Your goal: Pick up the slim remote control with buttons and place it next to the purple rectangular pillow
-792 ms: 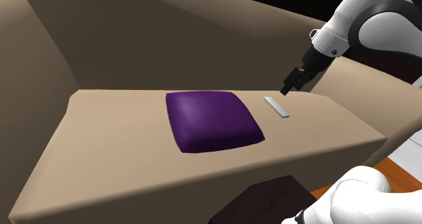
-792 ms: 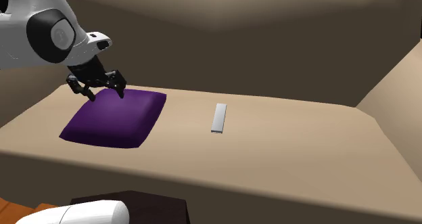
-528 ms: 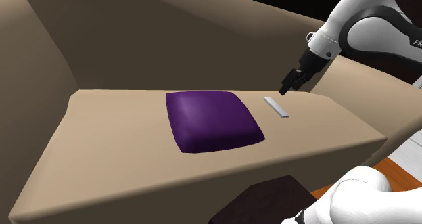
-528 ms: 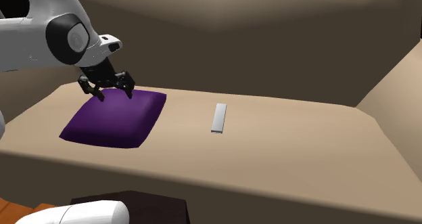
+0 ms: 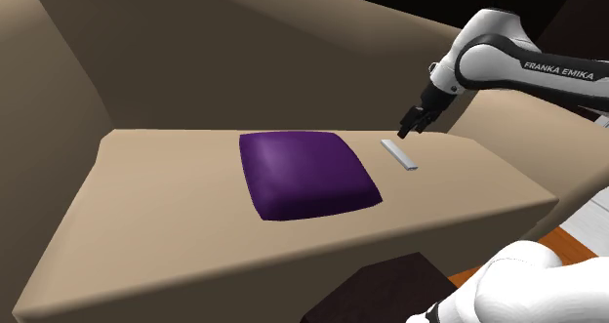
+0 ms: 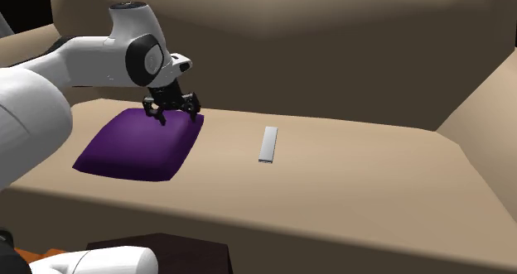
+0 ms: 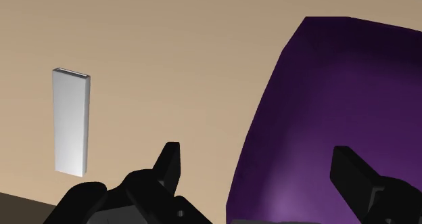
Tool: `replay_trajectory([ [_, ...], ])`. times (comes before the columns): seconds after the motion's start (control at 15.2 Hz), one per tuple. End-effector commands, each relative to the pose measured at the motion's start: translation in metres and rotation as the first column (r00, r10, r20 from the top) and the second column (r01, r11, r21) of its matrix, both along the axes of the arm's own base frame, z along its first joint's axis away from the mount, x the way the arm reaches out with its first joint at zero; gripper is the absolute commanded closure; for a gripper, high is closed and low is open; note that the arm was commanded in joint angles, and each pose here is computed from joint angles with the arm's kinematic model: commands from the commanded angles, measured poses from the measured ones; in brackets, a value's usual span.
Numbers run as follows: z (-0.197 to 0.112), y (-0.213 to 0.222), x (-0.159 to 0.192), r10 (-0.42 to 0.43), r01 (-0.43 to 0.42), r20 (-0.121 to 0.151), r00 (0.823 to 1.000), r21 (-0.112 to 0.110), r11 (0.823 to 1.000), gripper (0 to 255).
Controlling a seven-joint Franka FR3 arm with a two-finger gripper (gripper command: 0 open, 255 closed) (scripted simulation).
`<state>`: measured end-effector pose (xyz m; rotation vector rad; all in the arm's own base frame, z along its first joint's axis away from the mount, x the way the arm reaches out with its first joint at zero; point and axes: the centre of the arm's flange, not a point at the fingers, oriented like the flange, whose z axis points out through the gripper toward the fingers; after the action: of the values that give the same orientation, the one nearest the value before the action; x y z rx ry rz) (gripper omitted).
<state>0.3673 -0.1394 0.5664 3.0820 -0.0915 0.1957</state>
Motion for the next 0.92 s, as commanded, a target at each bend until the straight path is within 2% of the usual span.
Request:
replay_trajectory([
  [0.0, -0.013, -0.023, 0.009, -0.005, 0.005, -0.008, 1.000, 0.001, 1.000, 0],
  [0.86, -0.098, -0.162, 0.073, -0.037, 0.038, -0.065, 0.997, 0.011, 0.999, 0],
])
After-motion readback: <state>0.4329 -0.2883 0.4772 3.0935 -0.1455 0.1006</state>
